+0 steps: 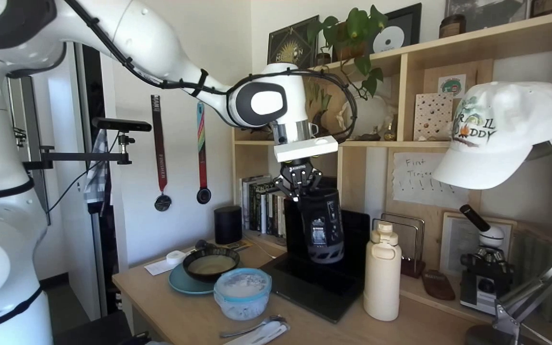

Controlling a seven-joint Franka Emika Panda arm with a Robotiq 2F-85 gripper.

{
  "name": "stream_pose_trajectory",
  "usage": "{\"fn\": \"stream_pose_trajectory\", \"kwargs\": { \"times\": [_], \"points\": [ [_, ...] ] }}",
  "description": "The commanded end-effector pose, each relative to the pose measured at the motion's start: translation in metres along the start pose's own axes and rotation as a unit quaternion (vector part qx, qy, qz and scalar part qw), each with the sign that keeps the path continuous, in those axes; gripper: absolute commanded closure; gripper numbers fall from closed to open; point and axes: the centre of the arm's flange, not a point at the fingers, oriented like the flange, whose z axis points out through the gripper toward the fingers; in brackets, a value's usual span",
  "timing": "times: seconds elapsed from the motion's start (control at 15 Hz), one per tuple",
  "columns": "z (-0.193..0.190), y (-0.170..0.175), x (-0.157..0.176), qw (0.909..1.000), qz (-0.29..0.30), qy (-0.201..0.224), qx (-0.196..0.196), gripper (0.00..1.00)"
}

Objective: Move the cup to the left of the counter

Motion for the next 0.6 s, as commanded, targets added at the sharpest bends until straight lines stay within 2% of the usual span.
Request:
{"fn": "stream_pose_trajectory", "kwargs": {
  "times": [0.0,0.33,0.53],
  "points": [
    [-0.005,-0.007,0.066,0.9970,-0.077,0.000,0.001,0.96],
    [0.012,-0.022,0.148,0.9859,-0.166,0.022,0.012,0.96],
    [0.022,-0.027,0.186,0.9779,-0.204,0.042,0.011,0.96]
  ]
}}
